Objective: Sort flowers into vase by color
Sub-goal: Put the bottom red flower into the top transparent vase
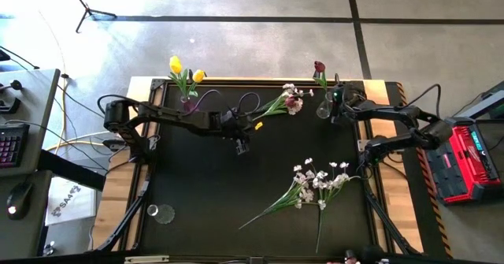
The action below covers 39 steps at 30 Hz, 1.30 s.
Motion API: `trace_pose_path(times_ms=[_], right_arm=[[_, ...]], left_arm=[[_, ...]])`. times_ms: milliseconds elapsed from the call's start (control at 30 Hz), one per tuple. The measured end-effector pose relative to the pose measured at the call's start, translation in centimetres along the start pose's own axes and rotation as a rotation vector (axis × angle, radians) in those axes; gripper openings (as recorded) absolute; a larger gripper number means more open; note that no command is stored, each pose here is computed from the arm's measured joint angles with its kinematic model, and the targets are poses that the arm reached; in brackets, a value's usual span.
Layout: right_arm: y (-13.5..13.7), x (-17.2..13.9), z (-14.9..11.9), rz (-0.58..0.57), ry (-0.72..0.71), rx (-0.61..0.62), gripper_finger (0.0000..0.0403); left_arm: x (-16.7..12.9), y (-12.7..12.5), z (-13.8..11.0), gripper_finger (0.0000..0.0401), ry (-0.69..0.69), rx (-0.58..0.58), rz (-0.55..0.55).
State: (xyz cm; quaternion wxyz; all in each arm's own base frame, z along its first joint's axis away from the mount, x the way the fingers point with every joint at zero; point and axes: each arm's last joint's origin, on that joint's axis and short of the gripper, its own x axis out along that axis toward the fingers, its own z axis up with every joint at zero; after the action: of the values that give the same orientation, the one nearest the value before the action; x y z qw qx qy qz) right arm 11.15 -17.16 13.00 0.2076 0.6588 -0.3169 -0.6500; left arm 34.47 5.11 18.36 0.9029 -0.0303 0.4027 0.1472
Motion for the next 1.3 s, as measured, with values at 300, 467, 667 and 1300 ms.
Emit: trace_pose_path(times_ms=[300, 467, 667, 1300], right_arm=[[-0.6, 0.1, 0.7, -0.066, -0.058, -0.031, 0.0078], [-0.8, 0.0, 0.9, -0.089, -0.080, -0.031, 0.0078], [-0.9, 0.0, 1.0, -0.099, -0.088, -0.068, 0.0057], [-0.4, -0.5, 0.0, 0.037, -0.081, -0.043, 0.0002]], left_arm=[[0.0, 0.0, 0.1, 0.0159, -0.006, 0.025, 0.003], [0.0, 0.0, 0.2, 0.0159, -0.022, 0.023, 0.002], [0.0, 0.0, 0.2, 0.0159, -0.023, 0.023, 0.002], [0.0, 0.1, 0.2, 0.0159, -0.023, -0.029, 0.013]])
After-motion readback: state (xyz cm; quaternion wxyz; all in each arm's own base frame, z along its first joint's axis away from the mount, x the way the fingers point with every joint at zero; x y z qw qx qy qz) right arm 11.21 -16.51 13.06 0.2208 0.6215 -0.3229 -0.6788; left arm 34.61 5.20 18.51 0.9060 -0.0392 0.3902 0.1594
